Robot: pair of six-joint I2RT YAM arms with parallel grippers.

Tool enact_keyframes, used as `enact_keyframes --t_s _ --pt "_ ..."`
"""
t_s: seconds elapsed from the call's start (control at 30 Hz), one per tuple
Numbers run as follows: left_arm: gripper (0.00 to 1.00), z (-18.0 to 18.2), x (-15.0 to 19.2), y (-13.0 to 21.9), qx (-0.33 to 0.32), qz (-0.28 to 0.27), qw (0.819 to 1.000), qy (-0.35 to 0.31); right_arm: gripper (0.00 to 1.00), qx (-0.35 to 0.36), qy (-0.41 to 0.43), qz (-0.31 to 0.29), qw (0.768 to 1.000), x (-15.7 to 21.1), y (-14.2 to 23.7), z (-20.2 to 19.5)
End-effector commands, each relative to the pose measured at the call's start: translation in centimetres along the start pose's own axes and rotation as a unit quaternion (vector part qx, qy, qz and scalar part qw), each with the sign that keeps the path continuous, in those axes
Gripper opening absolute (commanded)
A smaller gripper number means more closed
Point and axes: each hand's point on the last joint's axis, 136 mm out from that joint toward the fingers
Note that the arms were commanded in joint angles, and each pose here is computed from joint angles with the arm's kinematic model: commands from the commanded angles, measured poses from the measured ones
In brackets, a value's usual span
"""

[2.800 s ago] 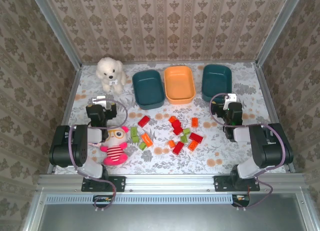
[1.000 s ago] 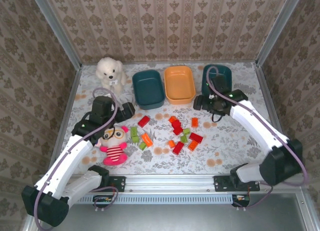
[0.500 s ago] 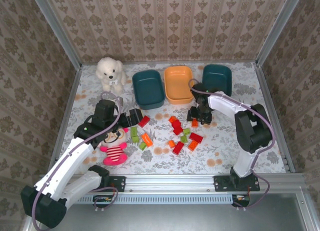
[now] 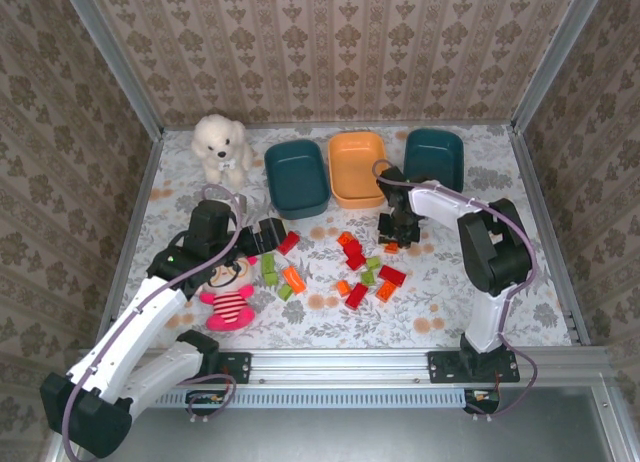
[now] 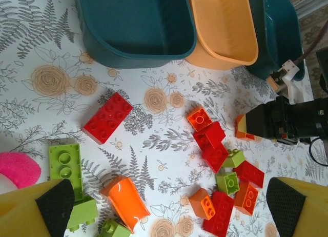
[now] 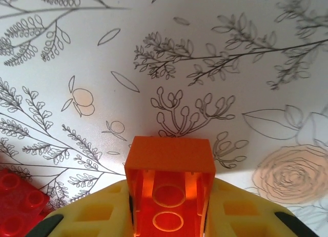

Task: Sort the legos into containers by color

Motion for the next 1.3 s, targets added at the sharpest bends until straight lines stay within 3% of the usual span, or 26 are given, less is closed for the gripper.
enact_keyframes --t_s 0.0,0.13,0.27,0.53,0.83,0.9,1.0,1.27 --pt "1.00 -0.4 0.1 -0.1 0.010 0.003 1.000 0.006 0.26 0.006 0.008 -0.095 0.995 -3.3 6.7 0.1" --pt "1.00 -0.7 0.1 -0.6 0.013 0.007 1.000 0.005 0.27 0.004 -0.024 -0.161 0.987 -8.0 11.4 -1.9" --pt "1.00 -1.1 -0.1 -1.1 0.016 0.011 1.000 0.002 0.26 -0.007 -0.077 -0.173 0.982 -13.5 12.1 -4.7" --pt "1.00 -1.5 -0.5 -1.4 0.007 0.012 1.000 -0.003 0.31 -0.014 -0.123 -0.124 0.984 -21.6 6.8 -6.8" --pt "1.00 0.0 0.7 -1.3 -0.035 0.033 0.999 0.019 0.43 -0.012 -0.151 -0.075 0.986 -23.0 2.1 -8.1" --pt "0.99 0.5 1.1 -1.3 -0.046 0.038 0.998 0.027 0.54 -0.014 -0.149 -0.076 0.986 -23.1 2.3 -8.1" --pt "0.95 1.5 1.9 -1.4 -0.070 0.048 0.996 0.040 0.66 -0.020 -0.140 -0.091 0.986 -23.4 4.1 -7.7" --pt "0.79 4.7 5.3 -2.5 -0.185 0.117 0.970 0.102 0.65 -0.061 -0.067 -0.204 0.975 -22.1 15.5 -2.8"
Point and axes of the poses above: each hand's point on the last joint's axis, 136 mm out from that joint toward the fingers, its own y axis back along the fingers, its own z axis along the line the jaws close on, x = y × z, and after that the axes turned 1 degree about -y, right-handed
